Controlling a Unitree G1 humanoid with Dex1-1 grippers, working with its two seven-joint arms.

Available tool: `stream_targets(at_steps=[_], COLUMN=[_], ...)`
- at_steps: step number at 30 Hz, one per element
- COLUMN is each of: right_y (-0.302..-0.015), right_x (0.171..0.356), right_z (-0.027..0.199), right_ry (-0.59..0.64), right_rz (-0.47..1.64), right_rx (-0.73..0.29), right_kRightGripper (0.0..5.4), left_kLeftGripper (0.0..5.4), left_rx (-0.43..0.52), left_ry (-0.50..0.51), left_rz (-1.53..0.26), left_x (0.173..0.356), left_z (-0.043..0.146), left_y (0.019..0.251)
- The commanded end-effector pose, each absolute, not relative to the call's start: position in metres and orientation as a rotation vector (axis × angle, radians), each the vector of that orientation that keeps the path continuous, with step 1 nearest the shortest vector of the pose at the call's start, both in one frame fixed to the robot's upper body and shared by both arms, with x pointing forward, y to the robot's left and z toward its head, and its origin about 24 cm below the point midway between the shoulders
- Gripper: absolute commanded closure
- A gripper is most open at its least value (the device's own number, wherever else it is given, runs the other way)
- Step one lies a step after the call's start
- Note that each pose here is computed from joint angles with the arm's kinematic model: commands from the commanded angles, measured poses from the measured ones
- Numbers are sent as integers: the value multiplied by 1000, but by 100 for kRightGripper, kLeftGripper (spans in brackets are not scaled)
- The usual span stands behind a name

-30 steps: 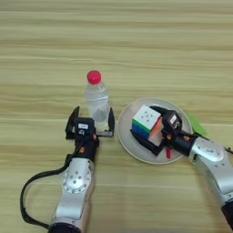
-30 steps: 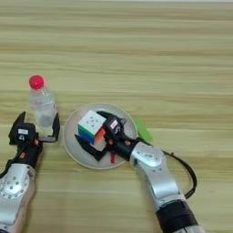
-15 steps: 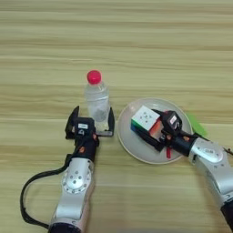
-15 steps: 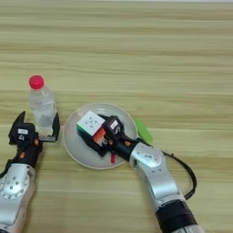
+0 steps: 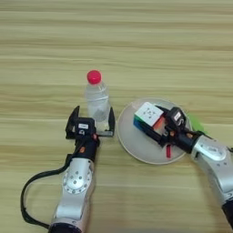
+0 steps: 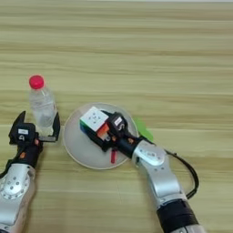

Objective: Move the objects on the table

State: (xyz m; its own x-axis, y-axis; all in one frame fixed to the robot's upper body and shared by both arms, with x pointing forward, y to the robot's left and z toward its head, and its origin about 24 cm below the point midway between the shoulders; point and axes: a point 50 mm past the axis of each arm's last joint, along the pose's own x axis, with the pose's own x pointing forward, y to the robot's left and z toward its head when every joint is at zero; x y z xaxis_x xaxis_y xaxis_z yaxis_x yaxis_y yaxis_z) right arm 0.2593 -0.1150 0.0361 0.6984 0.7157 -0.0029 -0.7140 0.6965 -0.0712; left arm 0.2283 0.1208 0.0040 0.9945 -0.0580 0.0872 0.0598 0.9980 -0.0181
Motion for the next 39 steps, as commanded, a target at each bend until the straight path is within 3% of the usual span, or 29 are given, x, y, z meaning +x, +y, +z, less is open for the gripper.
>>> stream_targets(at_steps=[1, 14, 27, 39], right_y=[-126, -191, -239, -260], right_x=[269, 286, 289, 283], right_z=[57, 70, 46, 29], right_ry=[-116, -152, -17, 79], right_rz=[715, 284, 4, -70], right_rx=[-69, -71, -114, -143], right_kRightGripper=[208, 208, 208, 208], left_kLeftGripper=[0, 0, 0, 0], left_rx=[-31, -32, -35, -35], left_ry=[-94, -96, -100, -103], left_rz=[-55, -52, -50, -51], left_x=[226, 227, 227, 227], left_z=[5, 6, 7, 7], left_y=[115, 112, 111, 109])
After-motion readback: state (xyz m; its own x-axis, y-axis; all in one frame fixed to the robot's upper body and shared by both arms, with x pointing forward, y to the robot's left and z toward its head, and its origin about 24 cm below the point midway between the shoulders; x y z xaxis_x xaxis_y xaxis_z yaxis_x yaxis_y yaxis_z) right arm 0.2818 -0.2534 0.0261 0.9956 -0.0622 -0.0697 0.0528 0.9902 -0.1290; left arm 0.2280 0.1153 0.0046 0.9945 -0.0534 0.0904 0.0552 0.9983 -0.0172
